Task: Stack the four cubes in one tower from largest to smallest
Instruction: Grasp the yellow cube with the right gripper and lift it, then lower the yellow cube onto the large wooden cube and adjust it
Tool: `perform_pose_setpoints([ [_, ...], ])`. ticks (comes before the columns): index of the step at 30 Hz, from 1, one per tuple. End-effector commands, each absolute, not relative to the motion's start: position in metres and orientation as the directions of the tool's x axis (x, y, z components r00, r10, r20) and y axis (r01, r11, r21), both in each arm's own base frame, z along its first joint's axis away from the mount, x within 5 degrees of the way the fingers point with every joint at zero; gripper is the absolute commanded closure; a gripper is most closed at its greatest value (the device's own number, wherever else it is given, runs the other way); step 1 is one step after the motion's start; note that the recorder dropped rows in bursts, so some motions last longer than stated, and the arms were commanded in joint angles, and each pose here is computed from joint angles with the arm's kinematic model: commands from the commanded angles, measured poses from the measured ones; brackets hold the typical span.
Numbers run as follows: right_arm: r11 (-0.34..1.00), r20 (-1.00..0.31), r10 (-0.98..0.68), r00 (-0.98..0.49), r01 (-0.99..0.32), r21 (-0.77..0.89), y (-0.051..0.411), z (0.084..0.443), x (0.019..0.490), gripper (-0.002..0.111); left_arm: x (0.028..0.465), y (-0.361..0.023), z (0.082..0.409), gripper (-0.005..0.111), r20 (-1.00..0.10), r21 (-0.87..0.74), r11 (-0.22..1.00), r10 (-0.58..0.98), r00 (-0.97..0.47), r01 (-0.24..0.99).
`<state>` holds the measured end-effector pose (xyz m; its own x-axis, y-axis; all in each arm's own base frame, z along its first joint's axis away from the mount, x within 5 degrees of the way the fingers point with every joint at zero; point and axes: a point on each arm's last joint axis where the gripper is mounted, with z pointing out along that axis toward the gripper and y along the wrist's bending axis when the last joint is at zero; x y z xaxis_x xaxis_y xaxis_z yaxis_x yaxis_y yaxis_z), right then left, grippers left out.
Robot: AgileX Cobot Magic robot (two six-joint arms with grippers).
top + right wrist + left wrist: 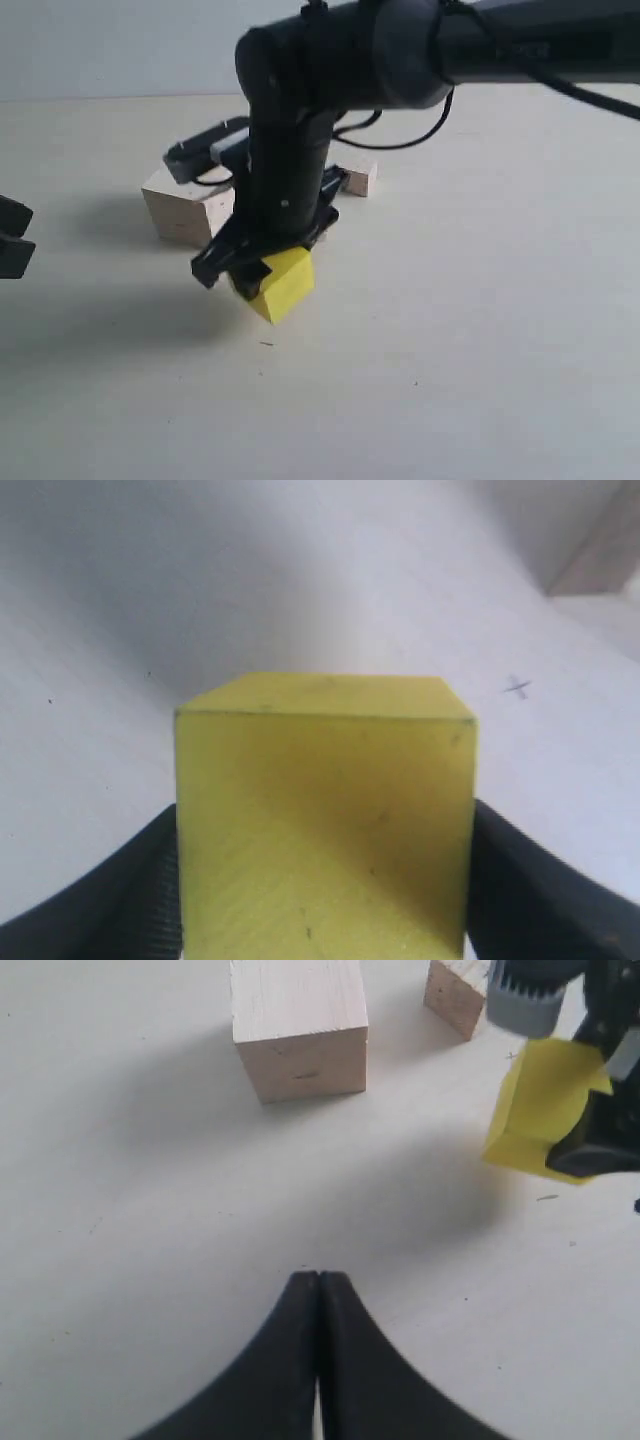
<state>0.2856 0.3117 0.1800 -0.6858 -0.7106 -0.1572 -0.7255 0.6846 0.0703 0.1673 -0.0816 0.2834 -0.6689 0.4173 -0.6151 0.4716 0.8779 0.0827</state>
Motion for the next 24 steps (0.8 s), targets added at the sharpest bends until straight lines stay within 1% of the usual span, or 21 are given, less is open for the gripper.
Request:
perform_pose_setpoints([
  [1, 0.601, -0.24, -0.784, -0.573, -0.797, -0.058, 0.314, 0.236, 0.3, 0.108, 0.167, -0.083, 0.285, 0.107, -0.615, 0.085, 0.875, 0.423, -0.666, 0.477],
  [5, 0.444, -0.305, -0.87, -0.387, -0.885, -0.143, 0.318, 0.265, 0.31, 0.108, 0.167, -0.082, 0.284, 0.107, -0.602, 0.085, 0.875, 0.427, -0.675, 0.477],
  [8, 0.427, -0.388, -0.855, -0.344, -0.891, -0.151, 0.32, 0.28, 0.321, 0.108, 0.166, -0.082, 0.283, 0.107, -0.59, 0.085, 0.875, 0.43, -0.683, 0.477],
  [9, 0.418, -0.395, -0.858, -0.329, -0.894, -0.163, 0.321, 0.282, 0.326, 0.108, 0.165, -0.081, 0.283, 0.107, -0.581, 0.085, 0.875, 0.433, -0.69, 0.477],
  [11, 0.377, -0.388, -0.877, -0.284, -0.907, -0.189, 0.321, 0.282, 0.336, 0.108, 0.163, -0.08, 0.282, 0.107, -0.563, 0.085, 0.875, 0.437, -0.701, 0.477],
  [13, 0.365, -0.385, -0.882, -0.272, -0.911, -0.192, 0.321, 0.281, 0.344, 0.108, 0.162, -0.08, 0.28, 0.107, -0.548, 0.083, 0.875, 0.44, -0.712, 0.477],
  [15, 0.358, -0.394, -0.878, -0.272, -0.92, -0.161, 0.322, 0.28, 0.351, 0.108, 0.161, -0.079, 0.28, 0.107, -0.537, 0.081, 0.875, 0.442, -0.719, 0.477],
  [17, 0.323, -0.409, -0.875, -0.259, -0.942, -0.095, 0.326, 0.277, 0.355, 0.108, 0.161, -0.079, 0.279, 0.107, -0.531, 0.077, 0.876, 0.44, -0.724, 0.476],
  [19, 0.305, -0.418, -0.873, -0.249, -0.949, -0.072, 0.331, 0.271, 0.36, 0.108, 0.16, -0.079, 0.279, 0.107, -0.526, 0.07, 0.877, 0.437, -0.73, 0.475],
  [24, 0.288, -0.425, -0.879, -0.217, -0.951, -0.109, 0.338, 0.268, 0.371, 0.108, 0.159, -0.08, 0.278, 0.107, -0.521, 0.061, 0.879, 0.433, -0.736, 0.474],
])
